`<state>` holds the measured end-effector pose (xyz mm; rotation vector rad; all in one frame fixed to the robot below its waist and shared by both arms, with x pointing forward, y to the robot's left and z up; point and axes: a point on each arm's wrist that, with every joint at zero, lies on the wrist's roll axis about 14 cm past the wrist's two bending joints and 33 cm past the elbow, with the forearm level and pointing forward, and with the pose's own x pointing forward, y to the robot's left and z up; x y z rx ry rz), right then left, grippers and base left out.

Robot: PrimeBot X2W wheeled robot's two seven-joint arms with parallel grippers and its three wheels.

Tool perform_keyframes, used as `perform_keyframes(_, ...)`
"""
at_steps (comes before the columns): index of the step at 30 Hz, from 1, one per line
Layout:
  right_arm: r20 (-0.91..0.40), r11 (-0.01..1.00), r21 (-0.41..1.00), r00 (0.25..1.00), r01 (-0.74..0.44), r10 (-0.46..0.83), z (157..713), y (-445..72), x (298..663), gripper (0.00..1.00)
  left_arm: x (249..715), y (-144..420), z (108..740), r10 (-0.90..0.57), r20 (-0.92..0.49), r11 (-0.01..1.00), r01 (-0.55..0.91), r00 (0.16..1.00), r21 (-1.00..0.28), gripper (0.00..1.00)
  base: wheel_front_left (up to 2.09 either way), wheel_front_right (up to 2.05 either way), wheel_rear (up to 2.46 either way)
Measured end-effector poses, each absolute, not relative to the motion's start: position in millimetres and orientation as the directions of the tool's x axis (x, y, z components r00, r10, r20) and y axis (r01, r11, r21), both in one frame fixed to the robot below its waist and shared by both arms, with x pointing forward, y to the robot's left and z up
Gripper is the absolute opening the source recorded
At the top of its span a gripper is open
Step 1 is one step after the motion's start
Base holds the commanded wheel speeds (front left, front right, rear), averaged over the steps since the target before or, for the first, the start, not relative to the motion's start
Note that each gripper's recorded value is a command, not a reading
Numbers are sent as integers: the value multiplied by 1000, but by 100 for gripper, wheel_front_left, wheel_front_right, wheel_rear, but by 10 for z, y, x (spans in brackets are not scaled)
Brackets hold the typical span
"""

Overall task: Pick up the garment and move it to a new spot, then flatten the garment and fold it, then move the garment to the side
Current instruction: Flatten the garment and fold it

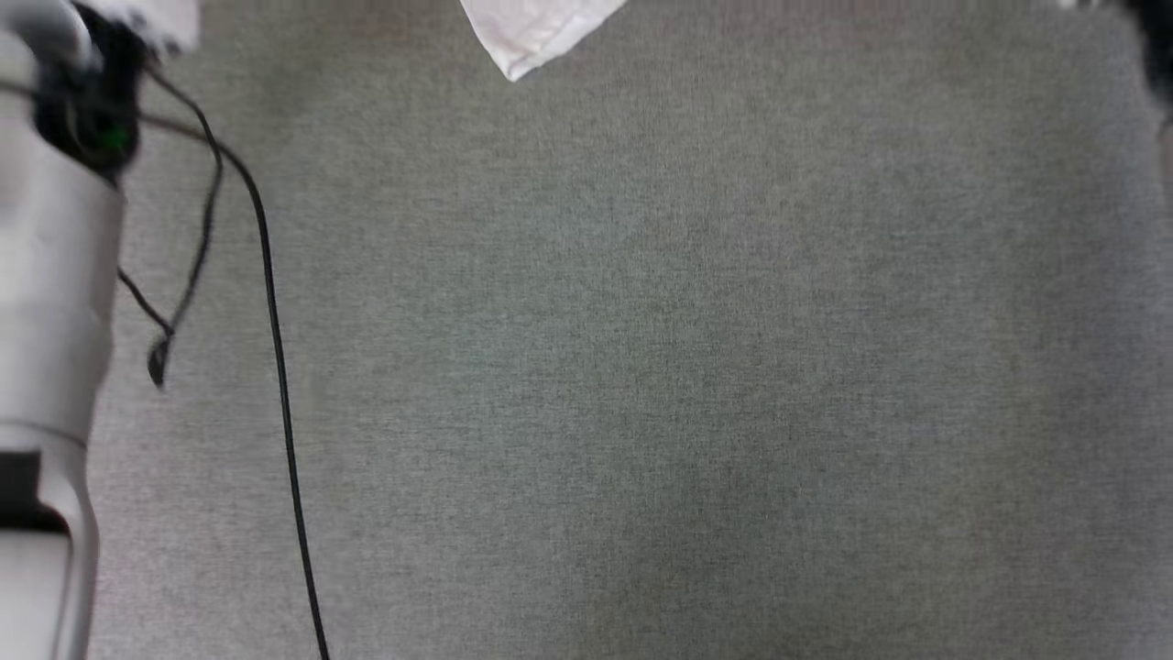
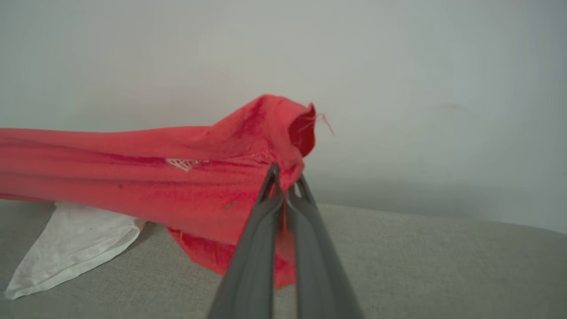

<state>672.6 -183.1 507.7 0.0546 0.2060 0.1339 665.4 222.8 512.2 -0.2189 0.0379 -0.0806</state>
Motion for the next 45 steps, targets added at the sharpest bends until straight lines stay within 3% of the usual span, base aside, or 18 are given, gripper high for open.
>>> perform_keyframes(14,-222,981,111,958,-157,179,4871,-1918,5578,0,5388,2435,4801,-69,-118,968,38,991,-247,0,0,0,0)
perform_keyframes(25,-311,978,195,941,-75,135,4596,-2142,4475,0,4211,2483,4617,-4,-207,955,-58,978,-291,0,0,0,0)
perform_keyframes(36,-402,964,264,905,-30,138,4365,-2054,3491,0,3082,2481,4495,69,-346,922,-193,936,-337,0,0,0,0)
perform_keyframes(45,-480,959,284,867,10,133,4256,-1992,3060,0,2710,2494,4546,96,-388,905,-243,916,-349,0,0,0,0)
